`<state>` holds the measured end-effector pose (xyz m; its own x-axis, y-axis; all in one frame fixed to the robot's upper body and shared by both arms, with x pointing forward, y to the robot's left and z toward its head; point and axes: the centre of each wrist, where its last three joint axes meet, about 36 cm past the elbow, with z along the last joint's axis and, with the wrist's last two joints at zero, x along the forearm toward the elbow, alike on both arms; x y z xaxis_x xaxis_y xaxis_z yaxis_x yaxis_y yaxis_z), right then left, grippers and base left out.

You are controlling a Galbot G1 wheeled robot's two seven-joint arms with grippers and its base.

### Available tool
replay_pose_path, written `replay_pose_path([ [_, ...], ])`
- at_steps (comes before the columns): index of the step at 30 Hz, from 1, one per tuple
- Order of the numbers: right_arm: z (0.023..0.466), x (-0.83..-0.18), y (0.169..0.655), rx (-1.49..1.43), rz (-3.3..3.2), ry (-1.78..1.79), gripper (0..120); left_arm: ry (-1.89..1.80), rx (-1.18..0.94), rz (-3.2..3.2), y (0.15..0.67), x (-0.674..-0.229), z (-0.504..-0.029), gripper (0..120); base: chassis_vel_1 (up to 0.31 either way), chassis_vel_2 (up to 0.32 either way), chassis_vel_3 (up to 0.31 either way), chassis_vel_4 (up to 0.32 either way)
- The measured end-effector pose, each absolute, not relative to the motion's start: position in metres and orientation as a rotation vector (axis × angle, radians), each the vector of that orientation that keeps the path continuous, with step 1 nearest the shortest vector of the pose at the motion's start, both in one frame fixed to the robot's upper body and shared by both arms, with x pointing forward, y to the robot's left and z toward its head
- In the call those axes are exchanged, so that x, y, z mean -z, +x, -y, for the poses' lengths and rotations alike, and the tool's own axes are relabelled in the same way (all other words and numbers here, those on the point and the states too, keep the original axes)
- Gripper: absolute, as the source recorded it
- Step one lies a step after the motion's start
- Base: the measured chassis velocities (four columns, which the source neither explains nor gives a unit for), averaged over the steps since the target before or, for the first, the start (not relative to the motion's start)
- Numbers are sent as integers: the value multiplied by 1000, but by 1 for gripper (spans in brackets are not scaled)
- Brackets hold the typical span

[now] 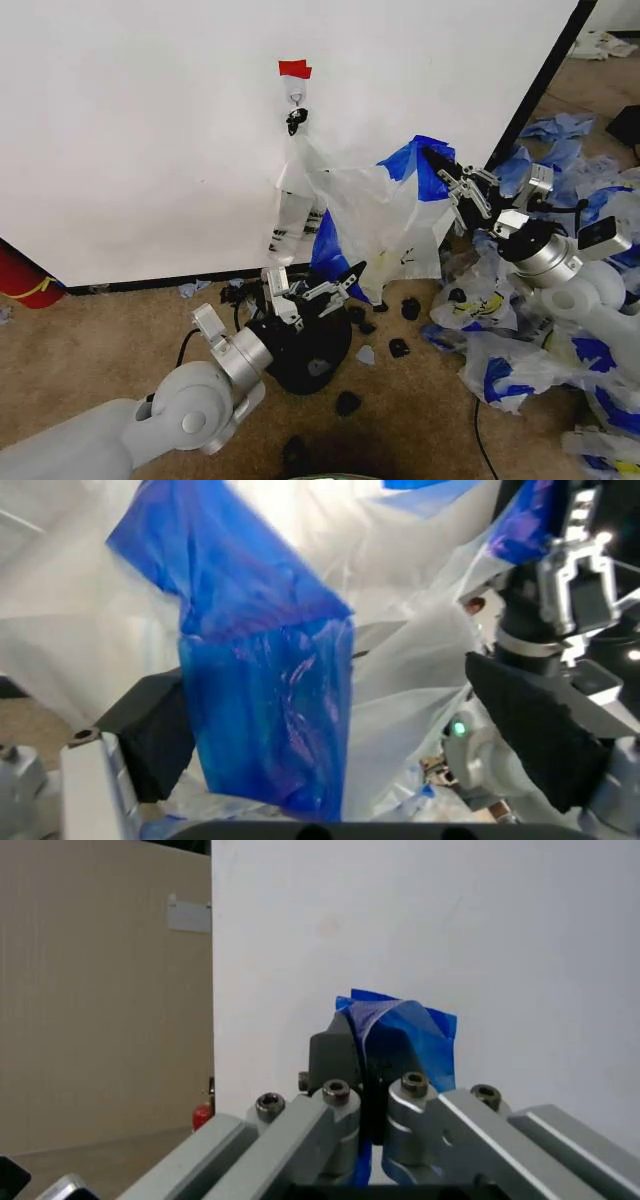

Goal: Pick up the garbage bag from the wall and place it over the trash bin.

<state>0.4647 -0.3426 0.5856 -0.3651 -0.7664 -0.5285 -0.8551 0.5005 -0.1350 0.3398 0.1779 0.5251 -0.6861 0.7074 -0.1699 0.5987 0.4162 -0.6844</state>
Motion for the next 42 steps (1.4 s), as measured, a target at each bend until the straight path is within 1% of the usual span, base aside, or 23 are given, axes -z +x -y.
replay_pose_path([
  [7,343,-585,467,-216,-2217,-1320,0,-1199,-1153,2497,338,-529,-174,87,0,0,0,0],
  [13,345,-584,469,-207,-2222,-1312,0,-1227,-1158,2484,338,-528,-173,63,0,0,0,0],
  [14,345,-584,469,-207,-2222,-1312,0,-1227,-1158,2484,338,-528,-173,63,0,0,0,0],
  [18,348,-583,471,-201,-2231,-1306,0,-1243,-1166,2469,338,-525,-171,45,0,0,0,0],
  [20,349,-582,472,-197,-2234,-1303,0,-1250,-1164,2464,338,-524,-170,38,0,0,0,0],
  [21,349,-582,472,-197,-2234,-1303,0,-1250,-1164,2464,338,-524,-170,38,0,0,0,0],
  [23,349,-581,473,-197,-2237,-1302,0,-1253,-1162,2462,339,-522,-170,28,0,0,0,0],
  [27,350,-579,475,-200,-2243,-1297,0,-1251,-1156,2465,342,-520,-169,12,0,0,0,0],
  [29,350,-578,476,-200,-2243,-1296,0,-1251,-1154,2466,343,-520,-169,11,0,0,0,0],
  [30,350,-577,477,-205,-2247,-1291,0,-1248,-1150,2474,345,-519,-170,4,0,0,0,0],
  [31,350,-576,477,-209,-2248,-1290,0,-1243,-1148,2483,347,-519,-170,0,0,0,0,0],
  [37,347,-566,478,-240,-2250,-1290,0,-1217,-1136,2535,352,-524,-181,0,0,0,0,0],
  [42,340,-552,478,-297,-2247,-1276,0,-1190,-1095,2621,348,-540,-203,0,0,0,0,0],
])
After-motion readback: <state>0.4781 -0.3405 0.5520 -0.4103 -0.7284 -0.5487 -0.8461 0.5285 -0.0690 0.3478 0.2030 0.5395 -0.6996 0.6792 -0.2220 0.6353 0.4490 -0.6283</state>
